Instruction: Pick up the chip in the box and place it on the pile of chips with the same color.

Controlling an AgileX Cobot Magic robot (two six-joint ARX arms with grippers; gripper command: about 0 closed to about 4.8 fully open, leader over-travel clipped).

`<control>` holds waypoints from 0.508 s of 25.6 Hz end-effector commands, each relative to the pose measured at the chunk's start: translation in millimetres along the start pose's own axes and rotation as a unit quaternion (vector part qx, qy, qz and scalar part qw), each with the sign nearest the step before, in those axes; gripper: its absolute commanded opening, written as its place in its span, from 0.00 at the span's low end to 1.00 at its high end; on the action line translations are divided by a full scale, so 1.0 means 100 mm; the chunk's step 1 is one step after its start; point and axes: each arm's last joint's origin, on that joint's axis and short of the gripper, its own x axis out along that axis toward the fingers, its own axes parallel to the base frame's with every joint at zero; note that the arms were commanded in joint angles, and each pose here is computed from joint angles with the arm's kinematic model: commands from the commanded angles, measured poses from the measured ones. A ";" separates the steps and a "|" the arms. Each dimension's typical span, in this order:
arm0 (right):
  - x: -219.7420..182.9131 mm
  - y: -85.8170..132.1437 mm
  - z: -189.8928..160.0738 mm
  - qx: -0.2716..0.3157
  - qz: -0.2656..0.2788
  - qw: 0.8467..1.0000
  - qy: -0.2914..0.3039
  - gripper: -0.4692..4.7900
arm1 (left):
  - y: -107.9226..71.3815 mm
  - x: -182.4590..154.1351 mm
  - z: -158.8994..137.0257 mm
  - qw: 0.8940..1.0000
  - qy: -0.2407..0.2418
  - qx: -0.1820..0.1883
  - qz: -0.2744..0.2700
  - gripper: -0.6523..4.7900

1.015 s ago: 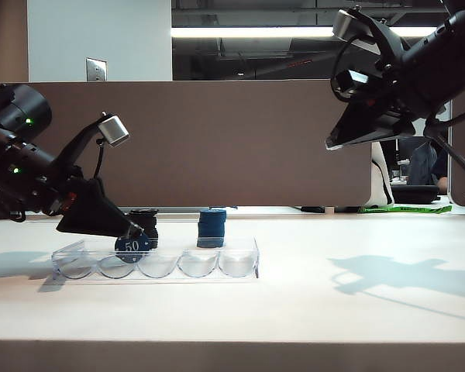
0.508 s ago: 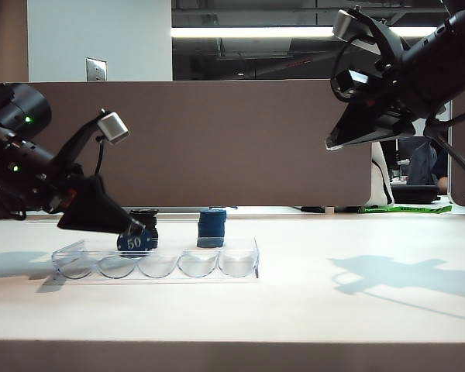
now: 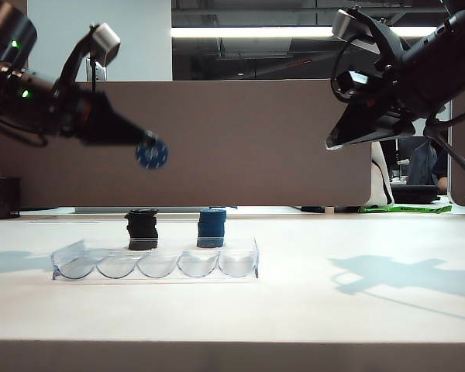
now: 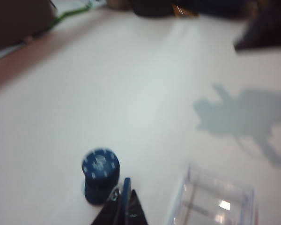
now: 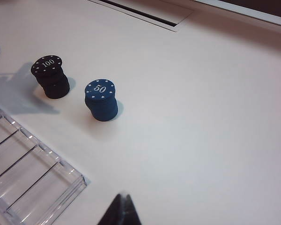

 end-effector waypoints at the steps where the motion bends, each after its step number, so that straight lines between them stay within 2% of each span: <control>1: 0.00 0.00 0.04 -0.005 0.000 1.000 -0.011 0.08 | 0.07 -0.02 0.18 0.996 -0.057 -0.058 0.023 0.11; 5: 0.00 0.00 0.04 -0.005 0.000 1.000 -0.012 0.08 | 0.10 -0.03 0.30 0.988 -0.098 -0.112 0.048 0.11; 8: 0.00 0.00 0.04 -0.005 0.000 1.000 -0.012 0.08 | 0.09 -0.01 0.36 0.977 -0.122 -0.163 0.061 0.11; 10: 0.00 0.00 0.04 -0.005 0.000 1.000 -0.012 0.08 | 0.01 0.12 0.42 0.960 -0.135 -0.231 0.077 0.11; 12: 0.00 0.00 0.04 -0.005 0.000 1.000 -0.012 0.08 | -0.07 0.23 0.45 0.953 -0.139 -0.256 0.085 0.11; 13: 0.00 0.00 0.04 -0.005 0.000 1.000 -0.012 0.08 | -0.16 0.34 0.49 0.942 -0.145 -0.286 0.099 0.11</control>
